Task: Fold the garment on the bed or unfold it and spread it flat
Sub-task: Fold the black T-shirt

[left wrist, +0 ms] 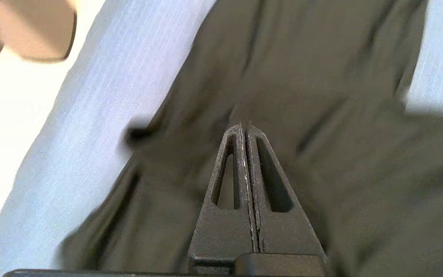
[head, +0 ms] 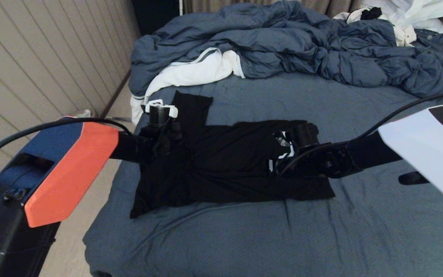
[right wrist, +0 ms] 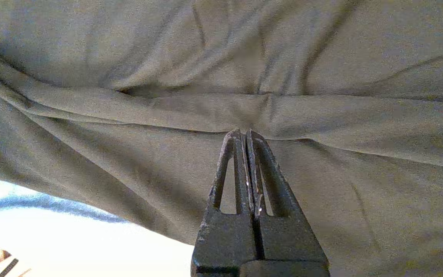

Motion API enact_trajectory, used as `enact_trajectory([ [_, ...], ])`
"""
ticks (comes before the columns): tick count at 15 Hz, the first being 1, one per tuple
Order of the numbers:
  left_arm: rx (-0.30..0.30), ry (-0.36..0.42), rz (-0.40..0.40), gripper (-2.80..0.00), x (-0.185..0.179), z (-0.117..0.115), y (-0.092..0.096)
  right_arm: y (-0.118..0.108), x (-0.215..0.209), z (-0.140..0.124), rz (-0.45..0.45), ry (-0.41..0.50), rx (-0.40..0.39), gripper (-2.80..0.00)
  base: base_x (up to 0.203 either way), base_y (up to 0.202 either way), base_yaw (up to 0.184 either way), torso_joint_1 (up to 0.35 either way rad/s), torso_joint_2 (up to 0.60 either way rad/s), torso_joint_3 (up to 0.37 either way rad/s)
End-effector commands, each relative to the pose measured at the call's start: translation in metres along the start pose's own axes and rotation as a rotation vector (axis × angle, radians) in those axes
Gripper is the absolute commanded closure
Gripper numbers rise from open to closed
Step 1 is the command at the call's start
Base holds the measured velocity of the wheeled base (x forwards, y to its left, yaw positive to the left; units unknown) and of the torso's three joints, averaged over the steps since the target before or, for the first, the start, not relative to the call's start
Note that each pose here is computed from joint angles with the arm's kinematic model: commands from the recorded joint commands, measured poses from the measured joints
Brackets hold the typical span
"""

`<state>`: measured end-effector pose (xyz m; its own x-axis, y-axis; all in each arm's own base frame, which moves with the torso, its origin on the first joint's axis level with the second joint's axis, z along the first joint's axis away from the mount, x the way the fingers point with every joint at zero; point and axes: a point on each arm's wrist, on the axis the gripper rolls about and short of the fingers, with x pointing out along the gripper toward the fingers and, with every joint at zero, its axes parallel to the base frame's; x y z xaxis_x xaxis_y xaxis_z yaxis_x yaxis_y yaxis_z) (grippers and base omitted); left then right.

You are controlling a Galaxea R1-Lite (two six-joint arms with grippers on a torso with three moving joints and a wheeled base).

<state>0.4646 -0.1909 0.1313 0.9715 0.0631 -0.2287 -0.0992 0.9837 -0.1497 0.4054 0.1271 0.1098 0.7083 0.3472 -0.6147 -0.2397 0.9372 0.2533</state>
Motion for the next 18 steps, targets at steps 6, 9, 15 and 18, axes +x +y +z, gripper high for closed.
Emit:
enact_trajectory([
  [6, 0.022, 0.075, -0.031, 0.00, -0.049, -0.027, 0.033, 0.009, -0.006, 0.000, 0.020, -0.002, -0.010, 0.00, 0.000, 0.000, 0.000, 0.000, 0.00, 0.000],
  [9, 0.034, 0.100, -0.019, 0.00, -0.030, -0.062, 0.034, 0.013, -0.012, 0.002, 0.028, -0.012, -0.016, 0.00, 0.000, 0.000, 0.000, 0.000, 0.00, 0.000],
  [15, 0.008, -0.032, 0.053, 0.00, 0.031, -0.060, 0.030, 0.021, -0.014, -0.002, 0.042, -0.005, -0.026, 0.00, 0.000, 0.000, 0.000, 0.000, 0.00, 0.000],
  [18, 0.010, -0.113, 0.101, 0.00, 0.059, -0.058, 0.028, 0.023, -0.013, -0.004, 0.045, 0.003, -0.030, 0.00, 0.000, 0.000, 0.000, 0.000, 0.00, 0.000],
])
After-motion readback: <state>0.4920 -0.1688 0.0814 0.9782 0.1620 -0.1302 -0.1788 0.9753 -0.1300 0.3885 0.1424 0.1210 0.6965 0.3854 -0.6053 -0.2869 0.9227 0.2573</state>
